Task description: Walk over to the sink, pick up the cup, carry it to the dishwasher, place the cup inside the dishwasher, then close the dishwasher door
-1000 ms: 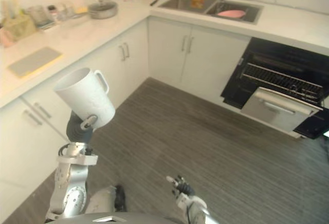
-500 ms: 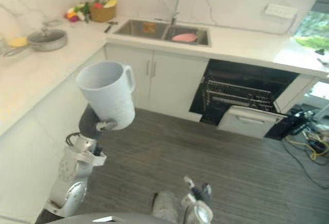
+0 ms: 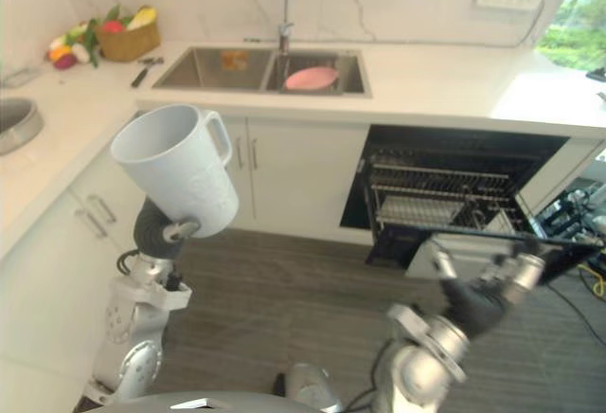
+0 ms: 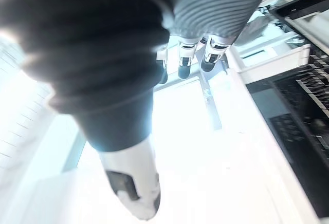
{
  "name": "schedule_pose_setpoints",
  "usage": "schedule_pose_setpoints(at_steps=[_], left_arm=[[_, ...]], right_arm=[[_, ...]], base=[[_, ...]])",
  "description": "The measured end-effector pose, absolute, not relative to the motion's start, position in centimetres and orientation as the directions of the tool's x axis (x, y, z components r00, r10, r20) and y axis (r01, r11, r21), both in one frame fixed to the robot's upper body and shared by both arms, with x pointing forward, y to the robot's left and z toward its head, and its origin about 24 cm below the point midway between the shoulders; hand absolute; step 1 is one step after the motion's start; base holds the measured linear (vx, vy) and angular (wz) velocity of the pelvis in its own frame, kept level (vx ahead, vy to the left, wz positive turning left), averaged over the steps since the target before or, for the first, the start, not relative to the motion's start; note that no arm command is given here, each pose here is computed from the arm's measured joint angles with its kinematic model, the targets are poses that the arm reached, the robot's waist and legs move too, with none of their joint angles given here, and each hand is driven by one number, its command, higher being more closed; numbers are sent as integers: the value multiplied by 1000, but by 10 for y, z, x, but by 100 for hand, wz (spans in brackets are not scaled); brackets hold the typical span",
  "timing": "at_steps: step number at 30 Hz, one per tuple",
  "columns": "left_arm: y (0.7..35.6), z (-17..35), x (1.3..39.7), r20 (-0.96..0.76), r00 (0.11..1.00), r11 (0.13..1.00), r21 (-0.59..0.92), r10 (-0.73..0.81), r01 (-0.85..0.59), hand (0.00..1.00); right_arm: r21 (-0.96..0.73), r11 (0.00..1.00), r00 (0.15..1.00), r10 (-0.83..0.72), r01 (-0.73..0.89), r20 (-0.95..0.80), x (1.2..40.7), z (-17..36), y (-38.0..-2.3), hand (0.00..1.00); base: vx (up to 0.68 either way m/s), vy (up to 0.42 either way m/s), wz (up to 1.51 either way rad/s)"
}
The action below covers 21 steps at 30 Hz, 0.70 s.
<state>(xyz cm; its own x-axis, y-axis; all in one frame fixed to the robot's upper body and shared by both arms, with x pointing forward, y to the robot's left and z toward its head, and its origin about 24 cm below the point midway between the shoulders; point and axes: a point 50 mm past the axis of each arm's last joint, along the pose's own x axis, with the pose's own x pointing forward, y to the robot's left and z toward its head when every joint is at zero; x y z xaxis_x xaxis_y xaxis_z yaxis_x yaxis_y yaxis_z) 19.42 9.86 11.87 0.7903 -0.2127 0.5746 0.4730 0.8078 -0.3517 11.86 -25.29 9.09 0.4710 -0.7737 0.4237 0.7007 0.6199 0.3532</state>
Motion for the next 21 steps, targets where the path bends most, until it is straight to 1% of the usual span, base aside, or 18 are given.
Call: schedule_pose_setpoints(at_steps=[2,4,6,7,8,10,11,13,17,18,19,21], left_arm=[[101,112,189,557,807,810,-370,-198,455,100],[102,108,184,546,817,813,-382,-186,440,100],[104,107,181,551,819,822,-383,-163,422,100],[106,107,180,546,823,827,-382,-157,412,100],[108,106,177,534,834,838,-386,-139,386,100],[112,107,173,529,842,848,-395,-105,354,100],[112,106,173,524,846,851,-393,-105,349,100],[114,107,172,526,841,861,-361,-129,358,100],[110,117,177,583,785,848,-293,-208,442,100],[109,117,177,589,774,843,-274,-233,463,100],[108,116,177,586,770,840,-262,-251,474,100],[108,114,177,575,776,842,-260,-259,474,100]], right_arm=[[381,630,476,-770,677,426,116,91,-252,0],[479,631,500,-776,610,386,119,91,-246,0],[585,654,550,-743,480,380,130,94,-241,0],[612,662,555,-731,433,397,134,99,-239,0],[638,689,566,-694,344,445,143,112,-235,0],[614,749,591,-620,249,516,155,131,-231,0],[607,758,601,-606,237,521,157,133,-229,0],[600,744,642,-619,295,452,153,122,-231,0],[584,727,641,-648,361,412,148,114,-240,0],[572,728,652,-648,379,393,149,108,-241,0],[553,734,680,-638,395,361,153,95,-243,0],[535,740,710,-625,407,325,156,82,-244,0]], base=[[518,-28,-38],[493,30,-98],[130,48,-107],[-90,10,-132],[-102,5,-163],[17,119,-187],[323,279,-125],[474,351,-43],[317,298,-2],[256,182,-25],[232,180,-34],[245,180,-45]])
